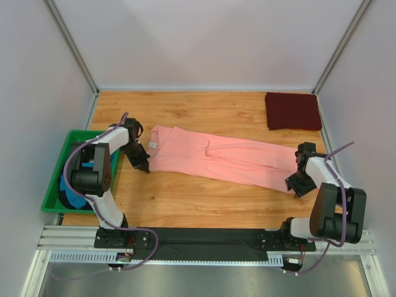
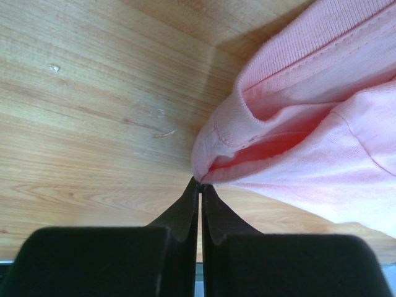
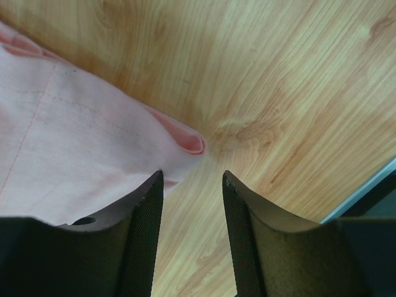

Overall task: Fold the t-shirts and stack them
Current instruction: Fold the tshirt

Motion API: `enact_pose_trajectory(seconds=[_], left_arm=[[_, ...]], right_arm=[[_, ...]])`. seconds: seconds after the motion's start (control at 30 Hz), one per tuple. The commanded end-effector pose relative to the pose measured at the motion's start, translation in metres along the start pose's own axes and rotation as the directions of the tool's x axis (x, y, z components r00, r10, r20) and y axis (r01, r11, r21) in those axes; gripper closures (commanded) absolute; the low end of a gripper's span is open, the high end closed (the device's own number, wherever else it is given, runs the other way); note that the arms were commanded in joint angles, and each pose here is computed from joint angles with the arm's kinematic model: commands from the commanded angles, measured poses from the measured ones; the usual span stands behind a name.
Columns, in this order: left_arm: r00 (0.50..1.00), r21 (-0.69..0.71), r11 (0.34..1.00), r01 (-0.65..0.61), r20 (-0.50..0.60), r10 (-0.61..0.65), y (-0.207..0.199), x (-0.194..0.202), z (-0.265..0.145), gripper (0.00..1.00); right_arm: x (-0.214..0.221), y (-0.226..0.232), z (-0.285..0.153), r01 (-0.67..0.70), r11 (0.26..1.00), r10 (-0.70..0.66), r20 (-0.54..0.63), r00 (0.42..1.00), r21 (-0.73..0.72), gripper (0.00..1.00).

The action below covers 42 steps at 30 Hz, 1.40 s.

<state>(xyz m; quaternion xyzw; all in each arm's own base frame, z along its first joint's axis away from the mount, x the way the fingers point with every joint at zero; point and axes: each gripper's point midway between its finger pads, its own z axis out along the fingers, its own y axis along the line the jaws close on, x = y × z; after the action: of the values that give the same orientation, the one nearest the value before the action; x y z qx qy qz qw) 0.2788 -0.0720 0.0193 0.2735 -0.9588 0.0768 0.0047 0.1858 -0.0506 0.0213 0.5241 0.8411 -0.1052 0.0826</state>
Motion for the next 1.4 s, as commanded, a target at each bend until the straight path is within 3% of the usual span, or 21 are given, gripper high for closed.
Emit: enact_pose_trajectory(seconds=[0.0, 0.2, 0.3, 0.33, 0.5, 0.8, 0.9, 0.97, 1.0, 1.13, 1.23, 1.37], left_arm=[[0.999, -0.009, 1.000, -0.029, 0.024, 0.029, 0.004, 0.002, -0.011, 1.00], [0.999, -0.016, 0.999, -0.031, 0.028, 0.032, 0.005, 0.002, -0.010, 1.00], [0.999, -0.031, 0.999, -0.035, 0.027, 0.035, 0.008, 0.002, -0.009, 1.00], [0.999, -0.033, 0.999, -0.036, 0.028, 0.037, 0.009, 0.002, -0.009, 1.00], [0.997, -0.082, 0.995, -0.051, 0.045, 0.055, 0.018, 0.000, -0.011, 1.00], [0.998, -0.097, 0.994, -0.057, -0.005, 0.057, 0.026, 0.015, -0.007, 0.99], [0.997, -0.079, 0.994, -0.071, -0.015, 0.070, 0.021, 0.021, -0.013, 0.81], [0.997, -0.071, 0.994, -0.077, 0.002, 0.078, 0.018, 0.020, -0.025, 0.73], [0.997, -0.073, 0.994, -0.080, 0.015, 0.081, 0.018, 0.019, -0.031, 0.69], [0.987, -0.080, 0.992, -0.100, 0.115, 0.109, 0.010, -0.002, -0.066, 0.63], [0.970, 0.076, 0.985, -0.156, 0.202, 0.138, -0.029, -0.015, -0.088, 0.62], [0.969, 0.286, 0.934, -0.214, 0.182, 0.166, -0.082, -0.001, -0.090, 0.60]], right_arm=[[-0.015, 0.007, 0.006, -0.080, 0.996, 0.081, 0.076, 0.994, -0.027, 0.56], [-0.019, -0.005, 0.024, -0.112, 0.993, 0.109, 0.076, 0.991, 0.045, 0.63], [-0.026, -0.010, 0.029, -0.113, 0.990, 0.107, 0.074, 0.991, 0.081, 0.85], [-0.029, -0.013, 0.029, -0.114, 0.989, 0.107, 0.077, 0.991, 0.094, 0.99], [-0.045, -0.016, 0.020, -0.082, 0.992, 0.070, 0.130, 0.989, 0.091, 1.00], [-0.024, -0.018, 0.024, -0.005, 0.999, 0.002, 0.063, 0.998, 0.052, 1.00], [-0.018, -0.016, 0.022, 0.019, 0.999, -0.020, 0.021, 1.000, 0.041, 1.00], [-0.013, -0.016, 0.017, 0.031, 0.999, -0.030, -0.015, 0.999, 0.042, 0.93], [-0.011, -0.016, 0.015, 0.036, 0.999, -0.035, -0.027, 0.999, 0.035, 0.81], [-0.003, -0.013, -0.006, 0.048, 0.999, -0.049, -0.072, 0.996, -0.016, 0.64], [-0.004, -0.004, -0.027, 0.050, 0.995, -0.056, -0.058, 0.997, -0.090, 0.56], [-0.013, 0.011, -0.053, 0.044, 0.983, -0.052, -0.042, 0.998, -0.178, 0.50]])
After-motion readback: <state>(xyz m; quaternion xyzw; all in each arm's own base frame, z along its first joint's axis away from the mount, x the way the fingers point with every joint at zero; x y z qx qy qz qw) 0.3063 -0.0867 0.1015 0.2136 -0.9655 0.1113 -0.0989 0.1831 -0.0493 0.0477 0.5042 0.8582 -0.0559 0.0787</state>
